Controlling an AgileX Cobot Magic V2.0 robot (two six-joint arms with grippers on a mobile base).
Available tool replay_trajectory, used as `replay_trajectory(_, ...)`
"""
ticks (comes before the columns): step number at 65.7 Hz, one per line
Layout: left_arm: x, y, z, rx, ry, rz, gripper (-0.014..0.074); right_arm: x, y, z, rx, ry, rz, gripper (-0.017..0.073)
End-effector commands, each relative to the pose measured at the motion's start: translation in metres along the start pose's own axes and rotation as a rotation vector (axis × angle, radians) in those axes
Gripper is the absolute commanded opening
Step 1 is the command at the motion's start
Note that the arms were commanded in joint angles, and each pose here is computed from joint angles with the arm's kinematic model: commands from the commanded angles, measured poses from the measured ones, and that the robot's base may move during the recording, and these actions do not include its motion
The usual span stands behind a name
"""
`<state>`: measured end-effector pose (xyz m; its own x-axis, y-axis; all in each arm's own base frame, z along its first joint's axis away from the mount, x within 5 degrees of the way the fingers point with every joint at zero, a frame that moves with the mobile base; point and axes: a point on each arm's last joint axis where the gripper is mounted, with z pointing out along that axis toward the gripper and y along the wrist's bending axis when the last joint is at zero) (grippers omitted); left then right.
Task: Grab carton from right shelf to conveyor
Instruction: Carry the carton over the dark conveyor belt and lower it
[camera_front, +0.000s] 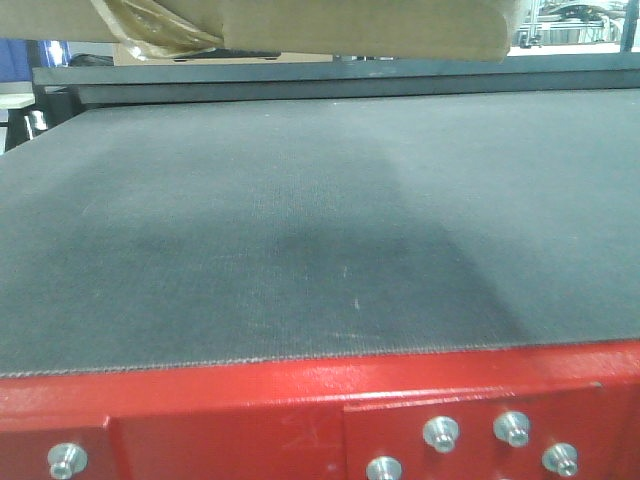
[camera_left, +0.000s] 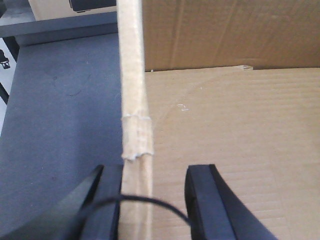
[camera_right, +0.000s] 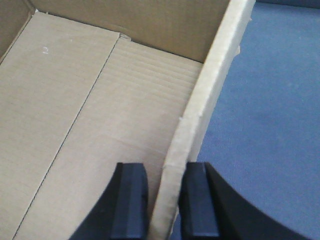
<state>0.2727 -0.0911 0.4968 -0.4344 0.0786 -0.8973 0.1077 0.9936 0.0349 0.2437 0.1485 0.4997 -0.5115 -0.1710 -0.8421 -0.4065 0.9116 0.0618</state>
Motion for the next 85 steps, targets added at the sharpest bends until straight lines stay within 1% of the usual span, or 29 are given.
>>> replay_trajectory(1, -0.0053, -0.0115, -0.0052, 0.097, -0.055, -0.023, -0.0006, -0.0112, 0.0131, -0.0084, -0.124, -0.125, 0.024, -0.0069)
replay_trajectory(85, -0.0052, -0.0116, -0.0053, 0.098, -0.055, -0.024, -0.0006, -0.0112, 0.0131, -0.0084, -0.124, -0.125, 0.024, -0.0069)
